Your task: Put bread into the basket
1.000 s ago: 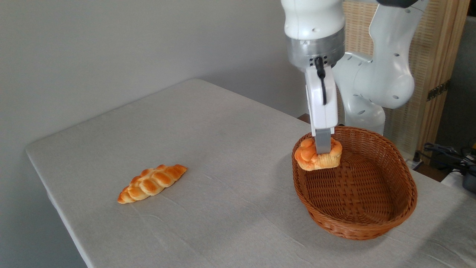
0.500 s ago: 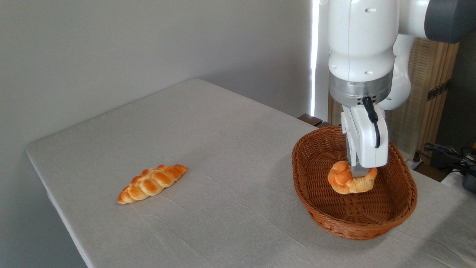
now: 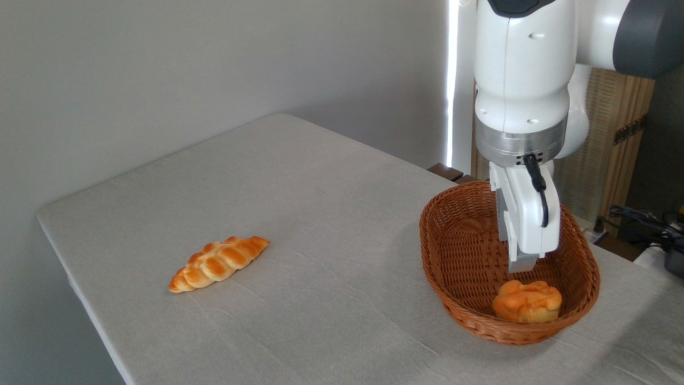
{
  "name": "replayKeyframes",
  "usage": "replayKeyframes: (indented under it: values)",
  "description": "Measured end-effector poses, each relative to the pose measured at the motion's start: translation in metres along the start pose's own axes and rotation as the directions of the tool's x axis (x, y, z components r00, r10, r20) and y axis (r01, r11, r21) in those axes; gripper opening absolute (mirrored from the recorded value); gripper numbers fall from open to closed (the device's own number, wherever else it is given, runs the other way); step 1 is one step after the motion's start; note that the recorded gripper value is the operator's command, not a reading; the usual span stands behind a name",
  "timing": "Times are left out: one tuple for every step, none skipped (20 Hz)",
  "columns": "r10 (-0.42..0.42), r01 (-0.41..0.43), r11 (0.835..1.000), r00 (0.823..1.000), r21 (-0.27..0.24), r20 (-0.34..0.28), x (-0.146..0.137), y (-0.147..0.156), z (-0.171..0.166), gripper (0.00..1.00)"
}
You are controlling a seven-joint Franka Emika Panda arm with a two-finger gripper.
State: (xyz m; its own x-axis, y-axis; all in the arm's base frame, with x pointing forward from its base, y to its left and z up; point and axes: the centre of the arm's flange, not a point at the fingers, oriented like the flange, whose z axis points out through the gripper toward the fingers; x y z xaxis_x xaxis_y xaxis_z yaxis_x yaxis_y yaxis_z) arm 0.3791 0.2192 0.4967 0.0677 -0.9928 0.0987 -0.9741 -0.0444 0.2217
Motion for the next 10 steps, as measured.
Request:
replayKeyframes:
  values:
    - [0.001,-0.001,1.000,1.000,0.002,0.002,0.000,-0.001,0.000,1.00]
    - [0.003,-0.004,1.000,1.000,0.005,0.003,0.002,-0.002,0.000,1.00]
    - [0.011,-0.011,1.000,1.000,0.009,0.007,0.005,-0.004,-0.001,1.00]
    - [0.025,-0.025,0.999,1.000,0.020,0.013,0.012,-0.007,-0.005,1.00]
    - [0.038,-0.039,0.998,0.999,0.041,0.018,0.024,-0.010,-0.014,1.00]
    - [0.032,-0.033,0.997,0.999,0.070,0.016,0.042,-0.015,-0.028,1.00]
    - [0.001,-0.002,0.995,1.000,0.104,0.008,0.064,-0.019,-0.046,1.00]
    - [-0.041,0.042,0.990,0.999,0.138,-0.009,0.087,-0.022,-0.065,1.00]
    - [-0.087,0.091,0.982,0.996,0.168,-0.029,0.111,-0.025,-0.083,1.00]
    - [-0.134,0.140,0.972,0.990,0.190,-0.047,0.133,-0.029,-0.097,1.00]
